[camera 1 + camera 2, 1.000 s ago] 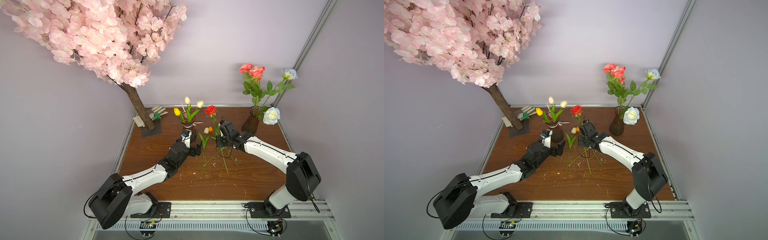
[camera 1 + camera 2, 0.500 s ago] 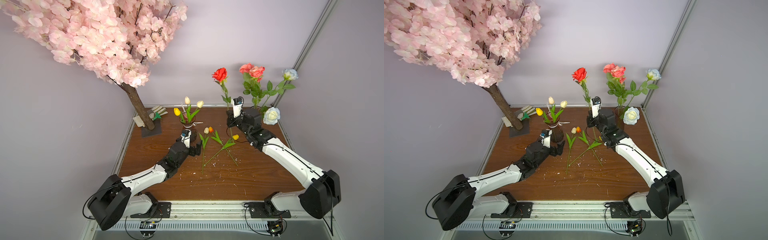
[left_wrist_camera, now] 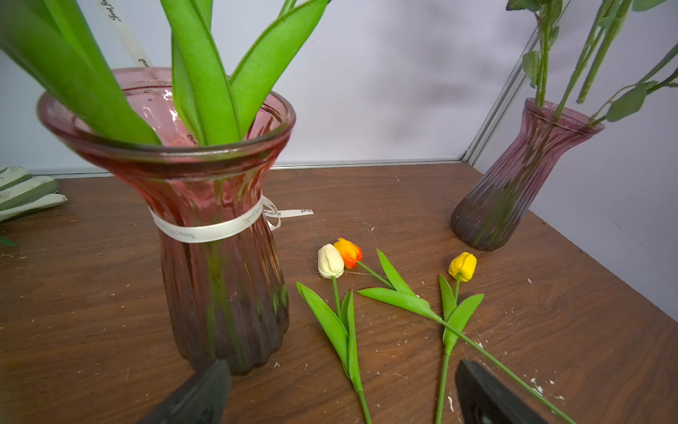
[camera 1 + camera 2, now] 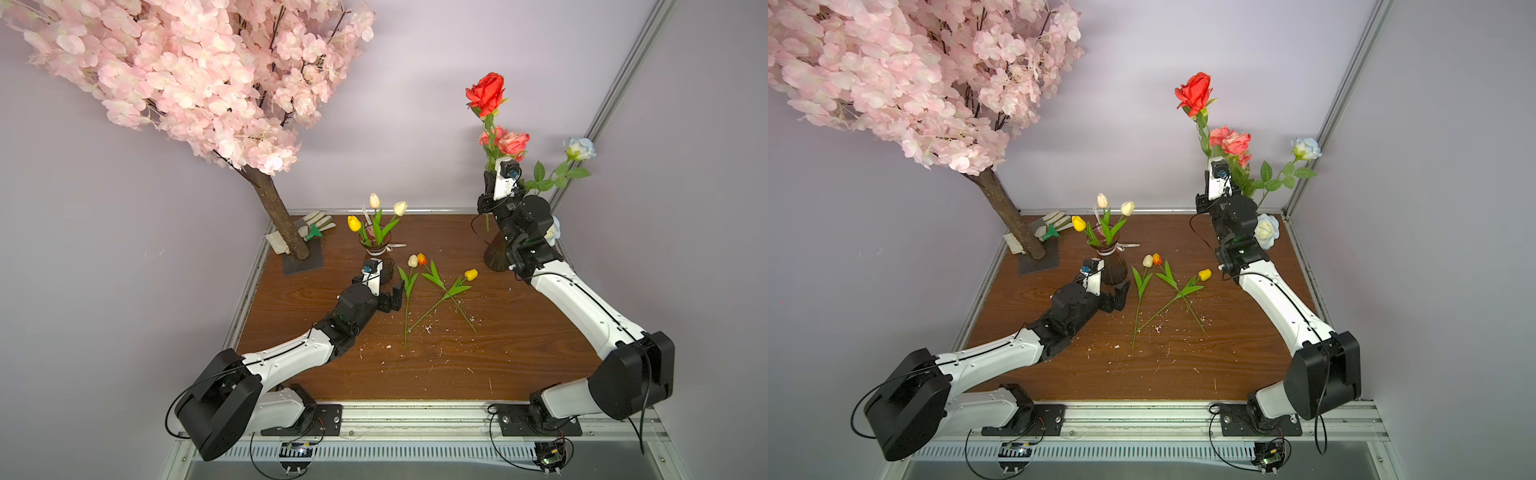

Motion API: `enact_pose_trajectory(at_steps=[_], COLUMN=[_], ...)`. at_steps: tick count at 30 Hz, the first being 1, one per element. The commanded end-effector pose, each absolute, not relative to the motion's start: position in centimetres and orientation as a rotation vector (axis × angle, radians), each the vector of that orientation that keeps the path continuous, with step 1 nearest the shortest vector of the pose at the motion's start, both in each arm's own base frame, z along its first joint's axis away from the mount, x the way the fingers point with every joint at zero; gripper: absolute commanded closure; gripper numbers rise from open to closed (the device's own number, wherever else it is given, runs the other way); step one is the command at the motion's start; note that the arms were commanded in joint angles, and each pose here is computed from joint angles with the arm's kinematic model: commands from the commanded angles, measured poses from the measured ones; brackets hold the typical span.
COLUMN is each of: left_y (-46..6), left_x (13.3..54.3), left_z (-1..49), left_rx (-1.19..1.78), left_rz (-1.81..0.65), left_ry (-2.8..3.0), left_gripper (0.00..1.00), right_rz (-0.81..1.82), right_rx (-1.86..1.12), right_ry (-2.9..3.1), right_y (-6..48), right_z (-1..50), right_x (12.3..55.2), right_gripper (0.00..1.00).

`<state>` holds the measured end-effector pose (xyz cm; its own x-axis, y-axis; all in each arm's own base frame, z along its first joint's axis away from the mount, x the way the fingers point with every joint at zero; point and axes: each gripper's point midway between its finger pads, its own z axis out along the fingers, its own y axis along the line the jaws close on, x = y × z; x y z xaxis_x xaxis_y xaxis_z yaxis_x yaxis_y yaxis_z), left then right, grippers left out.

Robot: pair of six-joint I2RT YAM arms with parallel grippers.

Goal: Arrange the flowers in different vases according to their variety
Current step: Insert the flower into the vase.

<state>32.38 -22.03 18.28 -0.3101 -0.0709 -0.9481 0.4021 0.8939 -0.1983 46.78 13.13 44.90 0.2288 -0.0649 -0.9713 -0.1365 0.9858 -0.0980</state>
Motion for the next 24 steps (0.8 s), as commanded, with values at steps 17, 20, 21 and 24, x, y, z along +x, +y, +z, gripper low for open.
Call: enact_pose_trajectory(at_steps=[17, 20, 21, 24], left_y=[-21.9, -21.9, -21.9, -21.9], left_x=[32.4, 32.4, 32.3, 32.3], left_z=[19.5, 19.6, 19.6, 19.5], left_rx=[0.248, 0.249, 0.249, 0.248], left_rz=[-0.475, -0.475, -0.475, -0.476], left_ry=[1.797, 1.795, 1.794, 1.795], left_gripper=[0.01, 0.01, 0.01, 0.01], right_rz=[-0.177, -0.225, -0.231, -0.221], right_rx=[-0.158, -0.139, -0.127, -0.114], right_ry=[1.316, 1.328, 1.333, 1.346], right_y=[8.0, 7.0, 6.6, 6.1], right_z=[45.6, 44.9, 44.6, 43.6], right_x=[50.7, 50.8, 50.7, 50.5], right_gripper=[1.0, 1.0, 1.0, 1.0])
